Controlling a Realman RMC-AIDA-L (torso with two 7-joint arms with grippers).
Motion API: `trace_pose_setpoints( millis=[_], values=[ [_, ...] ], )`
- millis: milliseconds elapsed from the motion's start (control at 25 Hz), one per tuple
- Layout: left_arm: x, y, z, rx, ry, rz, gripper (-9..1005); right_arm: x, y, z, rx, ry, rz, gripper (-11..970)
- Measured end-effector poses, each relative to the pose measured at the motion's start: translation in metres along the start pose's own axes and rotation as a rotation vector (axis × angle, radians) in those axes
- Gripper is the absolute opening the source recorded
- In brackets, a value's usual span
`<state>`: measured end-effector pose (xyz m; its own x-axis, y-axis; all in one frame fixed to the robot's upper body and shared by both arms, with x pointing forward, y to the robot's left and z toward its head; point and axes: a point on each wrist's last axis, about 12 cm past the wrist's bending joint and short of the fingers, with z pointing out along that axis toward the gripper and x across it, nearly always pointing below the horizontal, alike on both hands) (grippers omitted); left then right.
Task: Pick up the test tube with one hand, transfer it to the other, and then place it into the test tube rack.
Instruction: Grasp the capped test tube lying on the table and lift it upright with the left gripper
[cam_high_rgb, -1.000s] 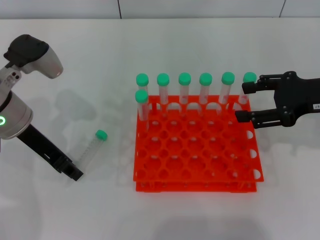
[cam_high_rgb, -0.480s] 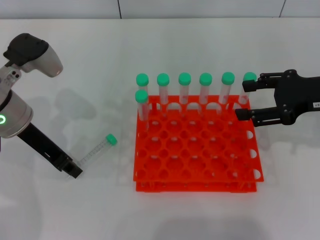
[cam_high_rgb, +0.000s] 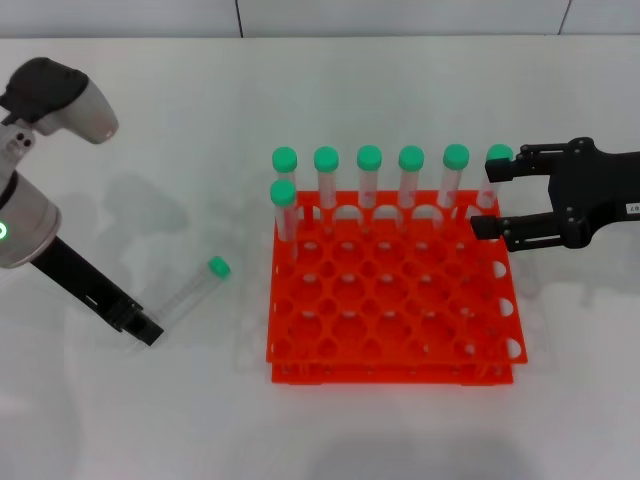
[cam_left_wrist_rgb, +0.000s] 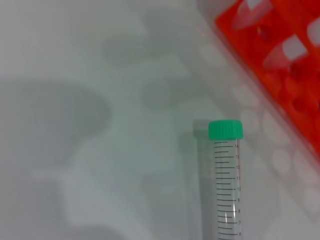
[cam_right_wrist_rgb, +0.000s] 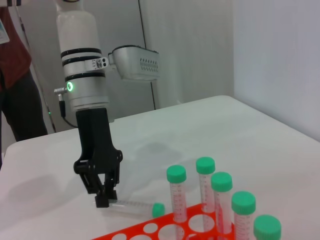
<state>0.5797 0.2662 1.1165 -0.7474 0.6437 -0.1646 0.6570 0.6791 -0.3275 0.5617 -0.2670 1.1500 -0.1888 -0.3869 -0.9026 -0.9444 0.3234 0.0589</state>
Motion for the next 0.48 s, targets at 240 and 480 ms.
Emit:
trace_pose_setpoints(
  millis=[240,480],
  values=[
    [0.004,0.011,-0.019,-0.017,-0.131,-0.034,198,0.001,0.0,0.0,0.004,-0.018,-0.003,755],
    [0.016,0.026,-0.053,-0.025,-0.408,-0.051,201,0.002,-0.002,-0.002,0.026,-0.025,0.003,754]
  ],
)
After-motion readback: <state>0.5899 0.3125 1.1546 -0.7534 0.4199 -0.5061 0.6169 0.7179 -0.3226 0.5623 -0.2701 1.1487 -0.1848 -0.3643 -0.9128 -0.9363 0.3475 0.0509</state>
